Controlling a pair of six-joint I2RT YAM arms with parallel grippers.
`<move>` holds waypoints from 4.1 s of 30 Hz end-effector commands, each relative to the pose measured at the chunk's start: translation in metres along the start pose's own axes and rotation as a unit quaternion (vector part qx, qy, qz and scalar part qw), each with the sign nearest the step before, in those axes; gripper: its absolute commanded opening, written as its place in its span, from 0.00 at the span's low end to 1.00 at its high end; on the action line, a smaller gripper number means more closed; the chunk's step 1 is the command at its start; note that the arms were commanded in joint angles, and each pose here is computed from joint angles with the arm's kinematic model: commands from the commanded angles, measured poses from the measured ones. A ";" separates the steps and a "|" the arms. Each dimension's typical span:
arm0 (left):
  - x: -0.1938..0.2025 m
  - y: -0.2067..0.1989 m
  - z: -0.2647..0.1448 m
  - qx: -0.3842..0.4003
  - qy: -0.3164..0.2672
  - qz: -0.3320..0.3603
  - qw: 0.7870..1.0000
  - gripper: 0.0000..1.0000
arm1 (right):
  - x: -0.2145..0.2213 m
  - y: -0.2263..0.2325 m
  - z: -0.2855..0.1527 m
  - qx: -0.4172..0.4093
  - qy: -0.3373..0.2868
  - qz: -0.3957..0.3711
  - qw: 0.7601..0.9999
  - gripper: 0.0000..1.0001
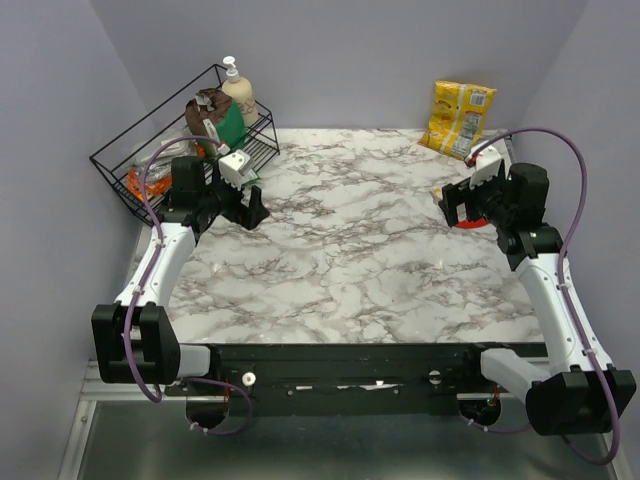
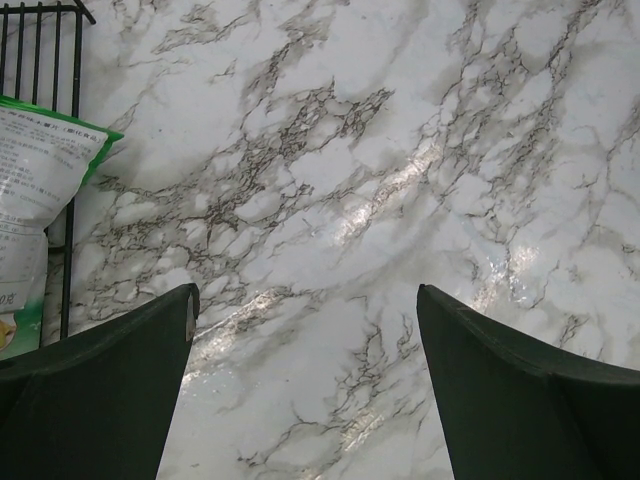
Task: Remove the keys from the keyring
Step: Move the keyring to the center of the board.
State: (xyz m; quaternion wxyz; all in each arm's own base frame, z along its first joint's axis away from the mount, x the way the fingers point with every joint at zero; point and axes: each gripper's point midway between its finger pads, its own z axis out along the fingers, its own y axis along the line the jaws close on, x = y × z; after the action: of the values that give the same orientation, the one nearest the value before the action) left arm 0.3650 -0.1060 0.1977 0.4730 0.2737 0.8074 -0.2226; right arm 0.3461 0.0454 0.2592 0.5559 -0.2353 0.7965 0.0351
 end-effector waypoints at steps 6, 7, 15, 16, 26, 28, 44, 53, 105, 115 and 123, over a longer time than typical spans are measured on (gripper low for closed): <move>0.009 -0.005 0.012 -0.011 0.021 0.022 1.000 0.99 | 0.025 -0.022 0.015 0.053 0.034 -0.004 0.998 1.00; 0.008 -0.007 0.014 -0.013 0.022 0.027 0.999 0.99 | 0.025 -0.023 0.015 0.055 0.036 -0.002 0.998 1.00; 0.005 -0.030 0.042 -0.018 0.052 0.076 0.996 0.99 | 0.048 -0.056 0.030 0.108 0.094 0.001 0.990 1.00; 0.000 -0.034 0.045 -0.016 0.049 0.082 0.995 0.99 | 0.057 -0.057 0.037 0.104 0.108 0.005 0.989 1.00; -0.019 -0.043 0.051 0.013 0.047 0.081 0.995 0.99 | 0.082 -0.090 0.077 0.129 0.199 0.093 0.967 0.98; -0.016 -0.046 0.051 0.017 0.047 0.076 0.996 0.99 | 0.092 -0.101 0.085 0.131 0.226 0.123 0.957 0.96; -0.001 -0.057 0.053 0.035 0.038 0.046 0.998 0.99 | 0.139 -0.121 0.121 0.171 0.300 0.200 0.917 0.79; 0.002 -0.060 0.053 0.040 0.036 0.044 0.998 0.99 | 0.158 -0.128 0.130 0.188 0.331 0.203 0.902 0.65; 0.014 -0.063 0.062 0.059 0.051 0.024 0.997 0.99 | 0.205 -0.161 0.164 0.231 0.395 0.241 0.856 0.44; 0.011 -0.063 0.060 0.056 0.047 0.025 0.997 0.99 | 0.208 -0.158 0.164 0.205 0.422 0.233 0.852 0.43; 0.010 -0.064 0.060 0.058 0.046 0.025 0.997 0.99 | 0.205 -0.156 0.167 0.186 0.432 0.230 0.852 0.33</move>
State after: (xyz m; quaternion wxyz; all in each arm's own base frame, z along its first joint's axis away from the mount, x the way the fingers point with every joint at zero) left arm 0.3603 -0.1838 0.1670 0.4248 0.3283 0.8112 -0.2319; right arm 0.5078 -0.1129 0.0515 0.1950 0.0854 0.9713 -0.1065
